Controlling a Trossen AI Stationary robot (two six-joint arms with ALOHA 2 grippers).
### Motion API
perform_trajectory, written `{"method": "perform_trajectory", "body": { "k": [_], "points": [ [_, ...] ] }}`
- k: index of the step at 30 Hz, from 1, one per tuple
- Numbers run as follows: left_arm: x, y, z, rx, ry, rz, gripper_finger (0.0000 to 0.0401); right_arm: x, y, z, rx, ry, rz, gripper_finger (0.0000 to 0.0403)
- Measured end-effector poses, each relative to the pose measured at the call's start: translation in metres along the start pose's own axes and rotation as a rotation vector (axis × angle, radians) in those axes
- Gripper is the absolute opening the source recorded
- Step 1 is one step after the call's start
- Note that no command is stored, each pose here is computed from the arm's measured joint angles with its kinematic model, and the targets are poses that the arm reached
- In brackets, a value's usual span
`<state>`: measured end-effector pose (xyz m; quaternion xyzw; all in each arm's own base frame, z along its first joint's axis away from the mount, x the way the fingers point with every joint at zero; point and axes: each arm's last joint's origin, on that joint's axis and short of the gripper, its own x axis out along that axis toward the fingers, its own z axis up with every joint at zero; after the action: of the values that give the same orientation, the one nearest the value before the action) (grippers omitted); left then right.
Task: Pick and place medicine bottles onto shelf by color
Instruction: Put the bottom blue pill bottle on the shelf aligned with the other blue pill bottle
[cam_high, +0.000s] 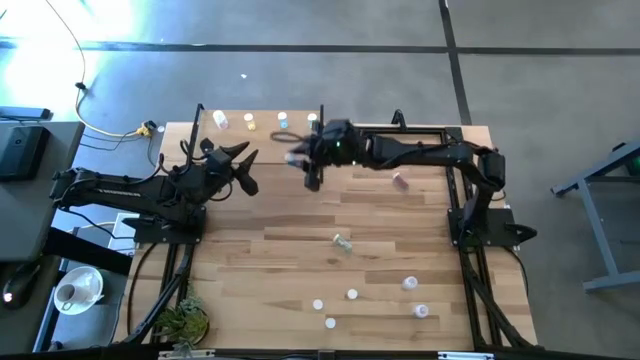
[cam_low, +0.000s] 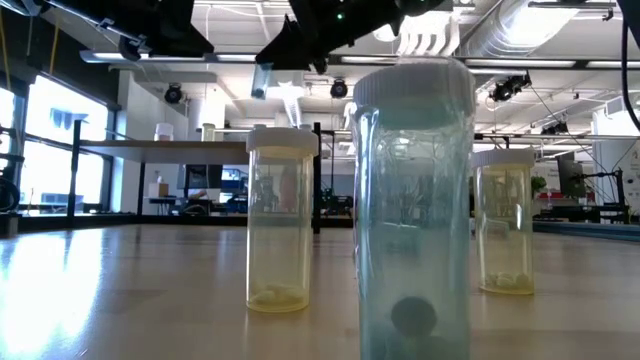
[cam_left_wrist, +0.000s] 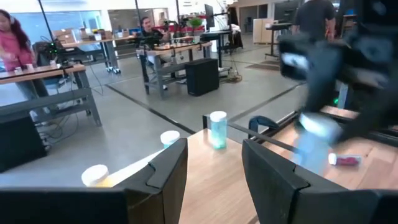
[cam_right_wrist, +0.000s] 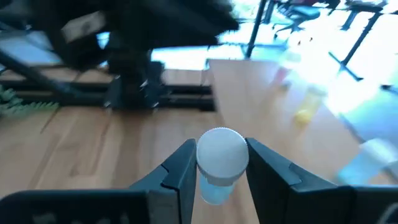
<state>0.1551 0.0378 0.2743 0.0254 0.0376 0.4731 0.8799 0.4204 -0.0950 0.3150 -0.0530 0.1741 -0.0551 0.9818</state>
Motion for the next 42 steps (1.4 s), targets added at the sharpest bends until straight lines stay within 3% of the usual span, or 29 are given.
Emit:
{"method": "perform_trajectory", "body": {
  "k": [10,14,27,42],
  "points": [
    [0.0,0.0,0.0,-0.043,0.0,0.0,0.0145,-0.008,-0.068,0.034,0.034,-0.112,-0.151,0.0108],
    [0.0,0.0,0.0,-0.042,0.001,0.0,0.0145,0.004,-0.084,0.035,0.084,-0.11,-0.123,0.0108],
    [0.0,0.0,0.0,-0.014,0.003,-0.001,0.0145,0.05,-0.084,-0.013,0.051,0.093,-0.061,0.0108],
    [0.0,0.0,0.0,-0.021,0.003,-0.001,0.0145,0.072,-0.078,-0.035,-0.02,0.135,-0.025,0.0108]
  ]
}}
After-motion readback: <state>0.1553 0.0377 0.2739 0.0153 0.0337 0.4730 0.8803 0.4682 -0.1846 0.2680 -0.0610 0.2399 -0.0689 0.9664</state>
